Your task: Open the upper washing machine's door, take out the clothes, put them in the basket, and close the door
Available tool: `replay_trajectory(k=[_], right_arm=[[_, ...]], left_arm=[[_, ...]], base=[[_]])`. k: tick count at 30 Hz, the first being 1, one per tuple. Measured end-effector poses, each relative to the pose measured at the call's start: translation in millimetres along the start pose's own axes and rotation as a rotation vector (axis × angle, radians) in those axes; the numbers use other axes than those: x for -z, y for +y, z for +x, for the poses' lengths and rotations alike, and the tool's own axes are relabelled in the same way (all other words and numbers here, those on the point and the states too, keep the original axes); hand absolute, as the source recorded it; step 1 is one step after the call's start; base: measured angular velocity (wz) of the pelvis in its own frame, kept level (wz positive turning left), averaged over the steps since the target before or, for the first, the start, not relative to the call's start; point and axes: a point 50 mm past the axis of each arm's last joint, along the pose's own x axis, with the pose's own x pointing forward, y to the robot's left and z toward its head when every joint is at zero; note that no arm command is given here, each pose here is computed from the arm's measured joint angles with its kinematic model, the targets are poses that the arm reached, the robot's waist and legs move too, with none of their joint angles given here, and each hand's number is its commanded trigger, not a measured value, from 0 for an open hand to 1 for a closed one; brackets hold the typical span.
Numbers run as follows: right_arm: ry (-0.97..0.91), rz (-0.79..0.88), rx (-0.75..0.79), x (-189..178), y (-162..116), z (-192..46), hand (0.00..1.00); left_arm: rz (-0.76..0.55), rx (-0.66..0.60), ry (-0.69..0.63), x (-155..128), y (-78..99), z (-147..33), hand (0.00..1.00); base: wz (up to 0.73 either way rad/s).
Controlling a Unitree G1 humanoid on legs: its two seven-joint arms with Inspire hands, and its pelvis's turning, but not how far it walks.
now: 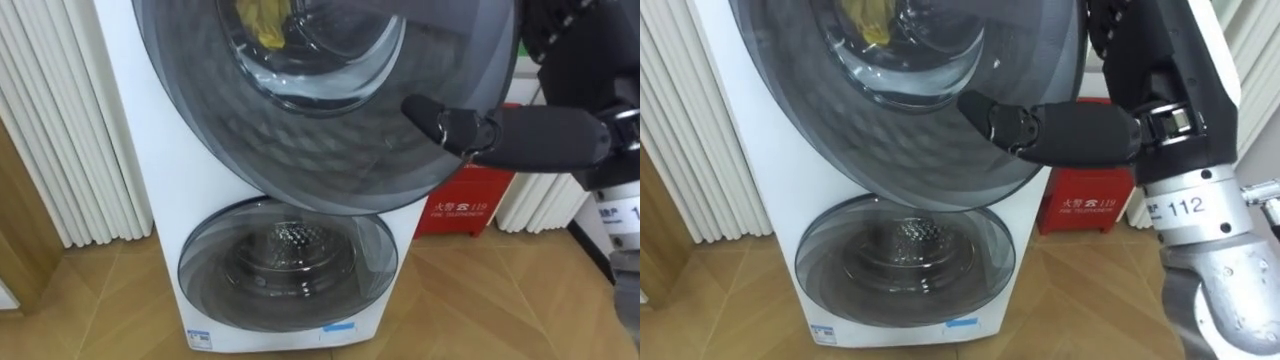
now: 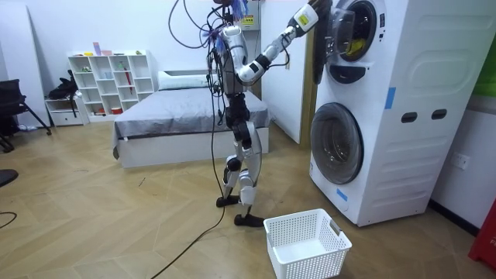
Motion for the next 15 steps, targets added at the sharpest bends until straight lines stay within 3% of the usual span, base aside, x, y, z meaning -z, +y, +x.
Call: replay_trajectory(k=[9, 15], right_arm=[[-0.05, 0.097, 0.014, 0, 12, -1, 0.0], [-0.128, 0.253, -0.044, -5, 28, -1, 0.0]], left_arm=[[0.002, 0.006, -0.006, -2, -0.5, 0.3, 0.0], [0.034, 0.015, -0.043, -12, -4.6, 1.0, 0.0]], base=[[0.0], [-0.01]])
